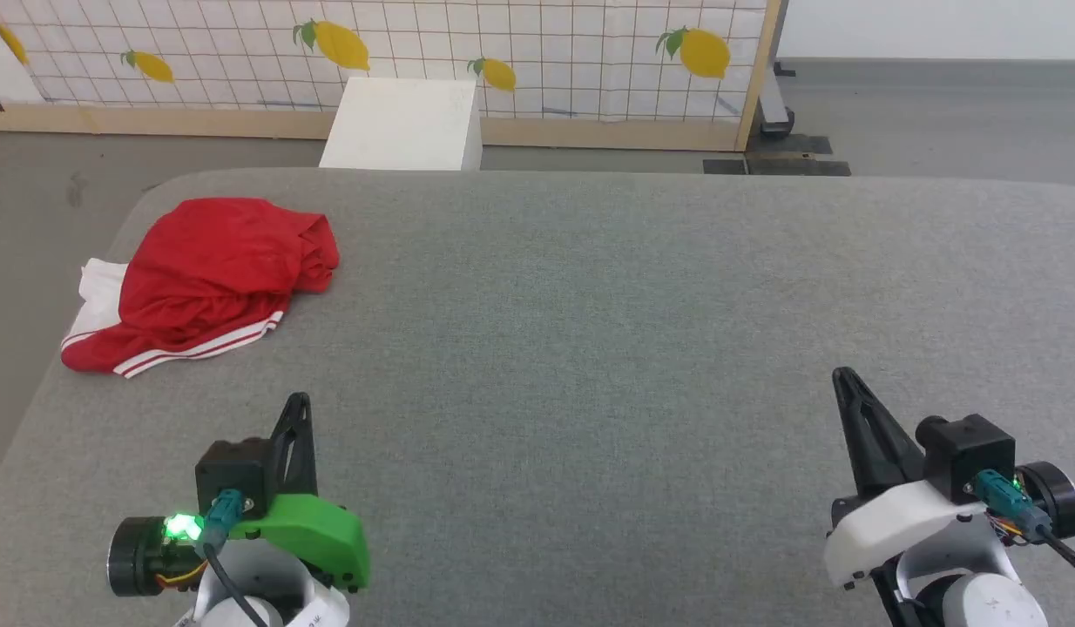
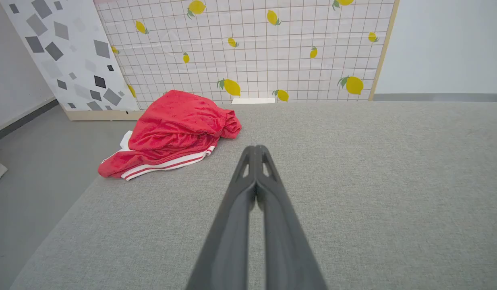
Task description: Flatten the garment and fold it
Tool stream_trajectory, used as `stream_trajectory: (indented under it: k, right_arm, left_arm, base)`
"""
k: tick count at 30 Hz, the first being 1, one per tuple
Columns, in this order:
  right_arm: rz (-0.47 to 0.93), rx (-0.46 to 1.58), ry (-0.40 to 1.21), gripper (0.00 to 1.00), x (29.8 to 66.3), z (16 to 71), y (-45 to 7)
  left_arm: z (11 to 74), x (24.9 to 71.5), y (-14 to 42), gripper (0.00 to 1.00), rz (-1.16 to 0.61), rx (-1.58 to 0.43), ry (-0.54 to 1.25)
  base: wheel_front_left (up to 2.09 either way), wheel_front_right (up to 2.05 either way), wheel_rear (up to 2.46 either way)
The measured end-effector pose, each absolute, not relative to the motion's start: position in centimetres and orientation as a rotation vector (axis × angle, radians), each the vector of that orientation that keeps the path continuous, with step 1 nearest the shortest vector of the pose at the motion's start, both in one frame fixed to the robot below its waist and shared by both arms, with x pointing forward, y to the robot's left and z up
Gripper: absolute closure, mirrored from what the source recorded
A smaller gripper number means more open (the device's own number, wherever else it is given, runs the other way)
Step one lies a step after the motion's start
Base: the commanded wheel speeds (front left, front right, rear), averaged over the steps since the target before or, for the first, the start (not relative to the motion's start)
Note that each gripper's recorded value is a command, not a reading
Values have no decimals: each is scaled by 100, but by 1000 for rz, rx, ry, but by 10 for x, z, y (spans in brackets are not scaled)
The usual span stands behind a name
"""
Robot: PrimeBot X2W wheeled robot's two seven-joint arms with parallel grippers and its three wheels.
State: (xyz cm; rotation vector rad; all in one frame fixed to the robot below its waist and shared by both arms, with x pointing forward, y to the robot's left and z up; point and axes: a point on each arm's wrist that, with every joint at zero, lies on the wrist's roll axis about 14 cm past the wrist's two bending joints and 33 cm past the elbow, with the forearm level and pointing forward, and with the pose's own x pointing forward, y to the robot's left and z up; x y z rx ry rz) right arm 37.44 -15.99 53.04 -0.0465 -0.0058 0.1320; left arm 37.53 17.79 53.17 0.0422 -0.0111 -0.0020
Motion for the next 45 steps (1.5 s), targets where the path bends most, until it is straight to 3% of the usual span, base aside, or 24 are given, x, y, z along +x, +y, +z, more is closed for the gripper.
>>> stream_trajectory:
  k: [39, 40, 45]
  right_arm:
    - [132, -47, -6, 100, 374, 530, -160]
    - [132, -47, -6, 0, 374, 530, -160]
    - [131, -46, -5, 0, 374, 530, -160]
  left_arm:
    - [532, 375, 178, 100, -2, 42, -11]
    - [532, 375, 178, 0, -2, 42, -11]
    - [532, 375, 177, 0, -4, 36, -11]
  base:
    - [0, 0, 0]
    - [0, 0, 0]
    - [0, 0, 0]
